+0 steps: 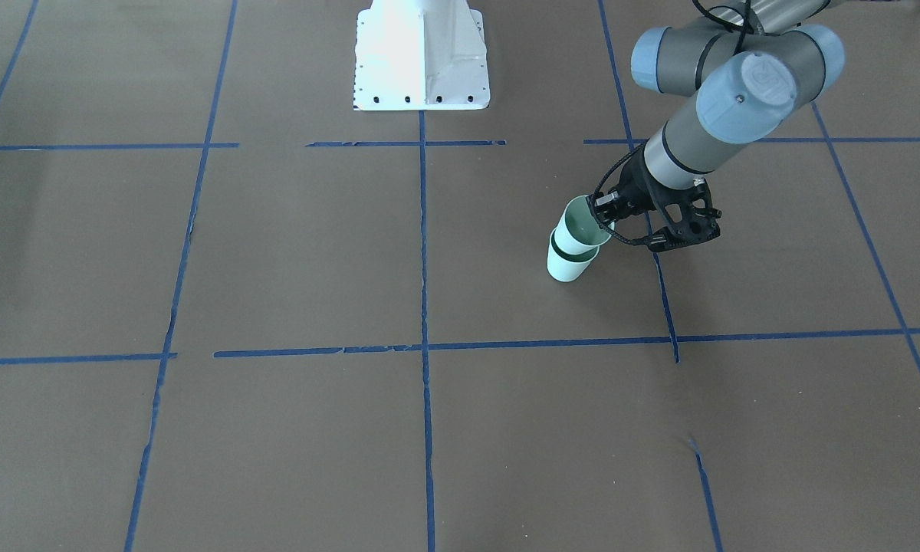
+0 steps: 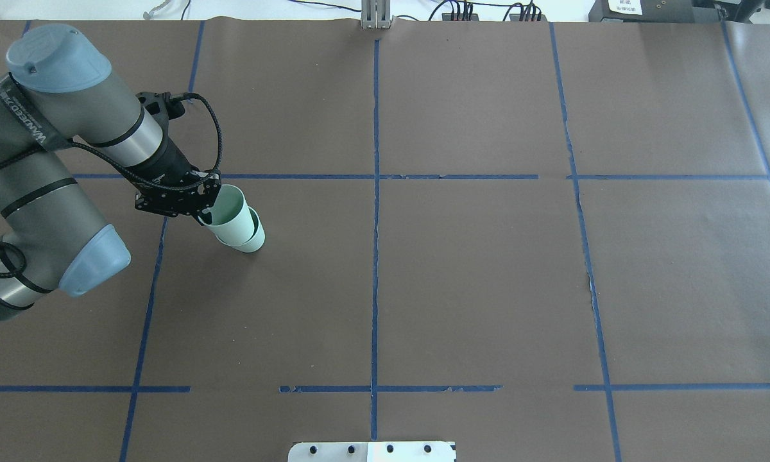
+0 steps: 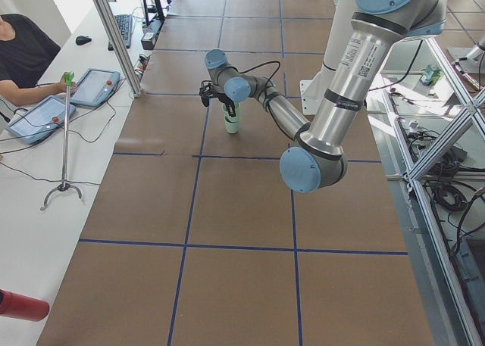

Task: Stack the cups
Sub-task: 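Open the left gripper and raise it away from the stacked cups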

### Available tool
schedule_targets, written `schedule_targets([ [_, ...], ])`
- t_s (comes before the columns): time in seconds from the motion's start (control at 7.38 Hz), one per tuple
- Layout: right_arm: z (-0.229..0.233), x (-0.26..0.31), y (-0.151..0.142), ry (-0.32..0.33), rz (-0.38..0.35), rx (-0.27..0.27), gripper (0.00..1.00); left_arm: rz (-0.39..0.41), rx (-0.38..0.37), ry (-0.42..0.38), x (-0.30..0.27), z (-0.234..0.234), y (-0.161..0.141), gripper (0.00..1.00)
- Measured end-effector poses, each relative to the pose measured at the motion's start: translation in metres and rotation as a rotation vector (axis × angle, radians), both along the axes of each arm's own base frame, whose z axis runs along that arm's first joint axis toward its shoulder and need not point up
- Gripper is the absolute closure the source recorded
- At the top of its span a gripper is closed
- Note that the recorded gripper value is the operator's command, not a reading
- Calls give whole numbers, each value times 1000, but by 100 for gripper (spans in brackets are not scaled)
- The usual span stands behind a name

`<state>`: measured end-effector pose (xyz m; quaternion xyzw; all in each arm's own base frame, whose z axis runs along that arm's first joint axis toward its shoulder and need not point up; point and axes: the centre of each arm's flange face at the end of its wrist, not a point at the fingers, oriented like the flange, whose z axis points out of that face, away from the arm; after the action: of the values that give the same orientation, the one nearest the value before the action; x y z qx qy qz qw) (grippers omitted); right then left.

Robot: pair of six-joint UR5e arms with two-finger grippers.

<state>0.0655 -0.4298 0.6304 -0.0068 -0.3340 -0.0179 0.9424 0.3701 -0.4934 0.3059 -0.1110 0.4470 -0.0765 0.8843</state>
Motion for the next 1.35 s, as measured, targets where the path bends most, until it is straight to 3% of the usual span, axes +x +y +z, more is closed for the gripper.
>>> schedule_targets([
  [0.81, 0, 0, 0, 0, 0, 0, 0, -6, 37, 23, -12, -12, 4, 0],
  [1.35, 0, 0, 0, 0, 0, -1, 0, -155, 129, 38, -141, -18, -15, 0],
])
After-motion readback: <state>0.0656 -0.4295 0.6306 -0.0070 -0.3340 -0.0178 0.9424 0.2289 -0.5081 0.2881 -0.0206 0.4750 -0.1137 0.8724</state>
